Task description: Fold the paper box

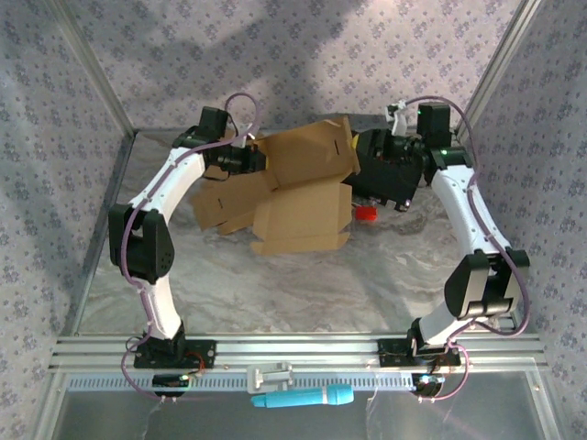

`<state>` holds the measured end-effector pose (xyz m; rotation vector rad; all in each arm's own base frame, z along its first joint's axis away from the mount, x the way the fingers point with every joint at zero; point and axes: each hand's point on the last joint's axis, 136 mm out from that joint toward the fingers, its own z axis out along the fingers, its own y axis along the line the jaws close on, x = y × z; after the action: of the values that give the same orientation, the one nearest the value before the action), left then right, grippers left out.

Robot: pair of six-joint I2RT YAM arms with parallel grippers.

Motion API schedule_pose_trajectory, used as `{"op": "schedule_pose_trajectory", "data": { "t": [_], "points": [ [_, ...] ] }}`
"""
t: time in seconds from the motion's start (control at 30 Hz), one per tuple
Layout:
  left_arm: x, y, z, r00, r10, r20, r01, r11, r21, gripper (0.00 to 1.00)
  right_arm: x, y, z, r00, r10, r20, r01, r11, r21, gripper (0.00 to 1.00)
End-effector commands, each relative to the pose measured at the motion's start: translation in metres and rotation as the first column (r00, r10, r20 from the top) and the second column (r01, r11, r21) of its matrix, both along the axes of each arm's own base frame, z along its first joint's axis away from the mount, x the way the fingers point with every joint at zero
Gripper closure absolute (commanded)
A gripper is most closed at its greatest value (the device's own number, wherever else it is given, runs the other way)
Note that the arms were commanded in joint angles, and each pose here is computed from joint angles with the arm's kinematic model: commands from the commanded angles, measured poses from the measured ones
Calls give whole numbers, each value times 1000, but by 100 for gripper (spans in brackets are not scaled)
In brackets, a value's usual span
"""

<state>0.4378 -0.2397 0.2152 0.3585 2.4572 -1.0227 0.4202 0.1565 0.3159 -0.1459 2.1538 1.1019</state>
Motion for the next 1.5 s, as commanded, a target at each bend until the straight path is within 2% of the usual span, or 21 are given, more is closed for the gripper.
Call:
{"op": "schedule_pose_trajectory", "data": {
  "t": [0.0, 0.43, 0.6, 0.8, 0.9, 1.23, 1.37, 1.47],
  "points": [
    [-3, -6, 13, 999, -46, 16, 46, 998, -38, 100, 3, 7, 4, 998, 42, 37, -41, 999, -22, 61],
    [-8, -6, 16, 999, -45, 16, 46, 998, -35, 100, 2, 33, -6, 996, 81, 48, -74, 987, -141, 61],
    [-10, -6, 18, 999, -44, 21, 44, 999, -29, 100, 8, 36, -13, 996, 44, 72, -24, 964, -267, 60],
    [-15, -7, 20, 999, -45, 19, 45, 999, -18, 100, 9, 35, -25, 996, -4, 86, 41, 905, -423, 58],
    [-17, -10, 20, 998, -51, 27, 52, 999, -10, 100, 13, 32, -29, 993, -46, 105, 92, 867, -489, 57],
    [-27, -12, 16, 998, -55, 9, 54, 998, 29, 100, 22, 16, -39, 973, -170, 158, 231, 676, -699, 55],
    [-29, -13, 16, 999, -46, 6, 46, 998, 47, 100, 23, 17, -38, 967, -187, 174, 254, 620, -742, 61],
    [-28, -13, 16, 1000, -20, -6, 20, 998, 61, 100, 23, 12, -40, 957, -223, 188, 283, 553, -783, 72]
  ]
}}
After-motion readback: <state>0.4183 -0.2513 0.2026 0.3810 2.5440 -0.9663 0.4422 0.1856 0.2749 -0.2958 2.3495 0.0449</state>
